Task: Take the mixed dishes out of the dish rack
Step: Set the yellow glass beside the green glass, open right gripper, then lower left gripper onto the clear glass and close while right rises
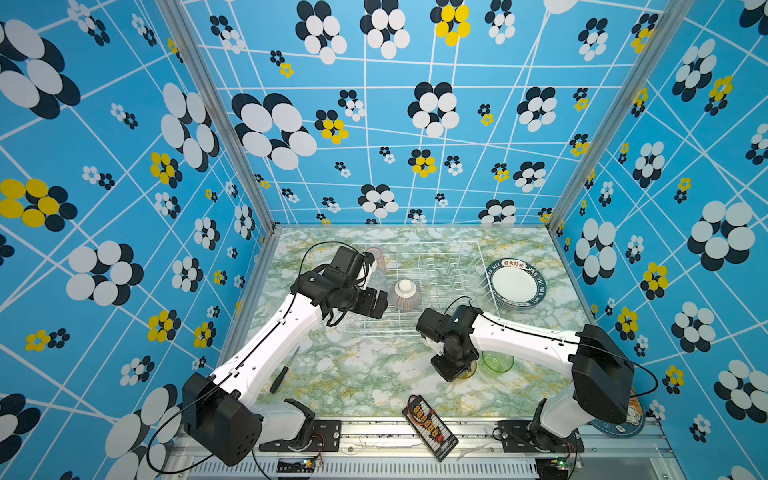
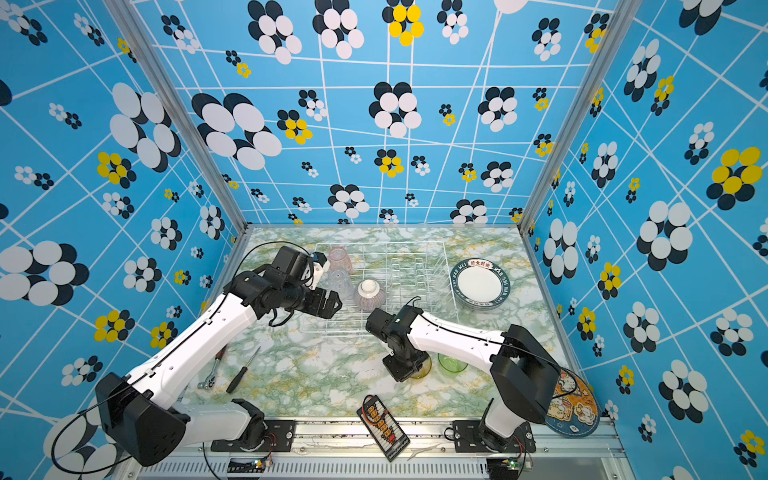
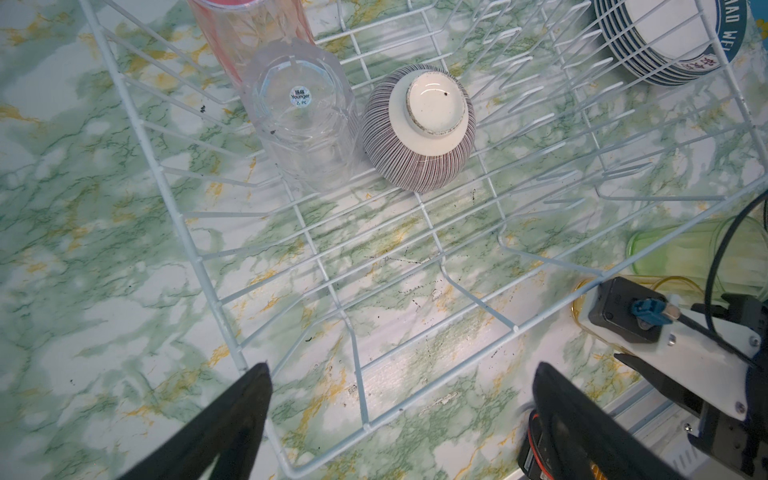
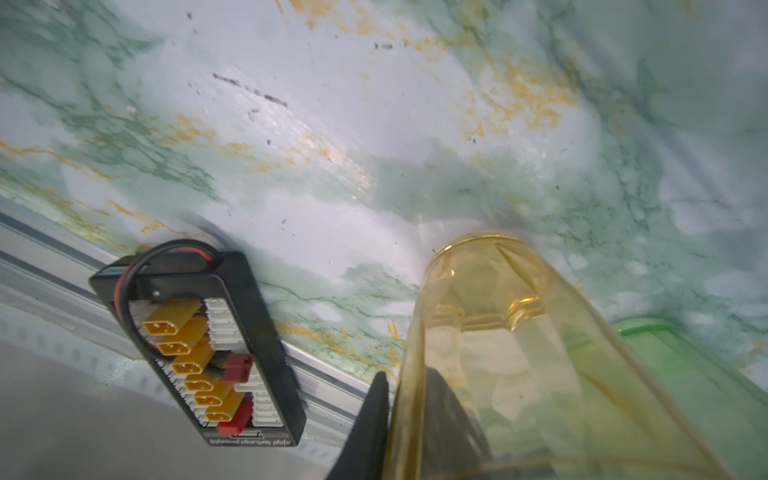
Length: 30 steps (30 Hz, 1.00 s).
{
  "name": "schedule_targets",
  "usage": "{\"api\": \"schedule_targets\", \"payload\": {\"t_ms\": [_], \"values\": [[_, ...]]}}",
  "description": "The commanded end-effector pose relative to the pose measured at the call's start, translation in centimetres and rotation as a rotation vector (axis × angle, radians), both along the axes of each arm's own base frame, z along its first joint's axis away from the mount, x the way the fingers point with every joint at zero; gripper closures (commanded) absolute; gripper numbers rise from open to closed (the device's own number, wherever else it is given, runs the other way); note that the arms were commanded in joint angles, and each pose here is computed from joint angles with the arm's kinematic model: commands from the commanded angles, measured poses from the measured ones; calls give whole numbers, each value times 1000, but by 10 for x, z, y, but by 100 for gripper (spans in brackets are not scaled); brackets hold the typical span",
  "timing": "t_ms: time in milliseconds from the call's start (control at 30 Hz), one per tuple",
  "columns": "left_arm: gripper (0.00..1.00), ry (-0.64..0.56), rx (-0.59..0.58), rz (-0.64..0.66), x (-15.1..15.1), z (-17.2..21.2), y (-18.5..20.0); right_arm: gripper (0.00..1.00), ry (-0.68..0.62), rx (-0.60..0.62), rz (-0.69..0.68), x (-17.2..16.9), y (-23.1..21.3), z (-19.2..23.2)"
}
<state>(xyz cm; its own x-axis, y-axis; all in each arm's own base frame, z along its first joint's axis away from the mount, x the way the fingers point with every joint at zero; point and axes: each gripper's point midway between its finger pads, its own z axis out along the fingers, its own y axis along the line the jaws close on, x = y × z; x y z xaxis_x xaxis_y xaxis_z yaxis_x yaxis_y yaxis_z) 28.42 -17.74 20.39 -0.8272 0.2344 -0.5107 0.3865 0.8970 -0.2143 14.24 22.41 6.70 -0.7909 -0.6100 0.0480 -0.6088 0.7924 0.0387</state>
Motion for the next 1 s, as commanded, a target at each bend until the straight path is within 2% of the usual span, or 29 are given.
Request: {"api": "schedule_targets", "payload": {"t_ms": [0,167,400,500,600,667,767,967], "values": [[1,-4,11,-16,-6,1,2,78,-89,13,-59,18,-3,12],[1,-2,27,-10,-6,0,5,62,-120,65,-67,19,-1,29],[1,4,38,-6,2,-6,3,51,-169,254,-60,13,10,76],[1,1,40,-18,10,-8,-5,42,-228,331,-66,16,10,101],[1,-16,81,-12,26,-9,-8,34,-320,387,-90,26,4,126],[1,-31,123,18,43,-10,-4,32,-378,417,-119,34,-2,140],[12,-23,150,61,68,-13,-1,30,-437,454,-153,44,-9,154],[10,65,212,100,106,-36,5,28,-484,462,-174,53,-19,162]]}}
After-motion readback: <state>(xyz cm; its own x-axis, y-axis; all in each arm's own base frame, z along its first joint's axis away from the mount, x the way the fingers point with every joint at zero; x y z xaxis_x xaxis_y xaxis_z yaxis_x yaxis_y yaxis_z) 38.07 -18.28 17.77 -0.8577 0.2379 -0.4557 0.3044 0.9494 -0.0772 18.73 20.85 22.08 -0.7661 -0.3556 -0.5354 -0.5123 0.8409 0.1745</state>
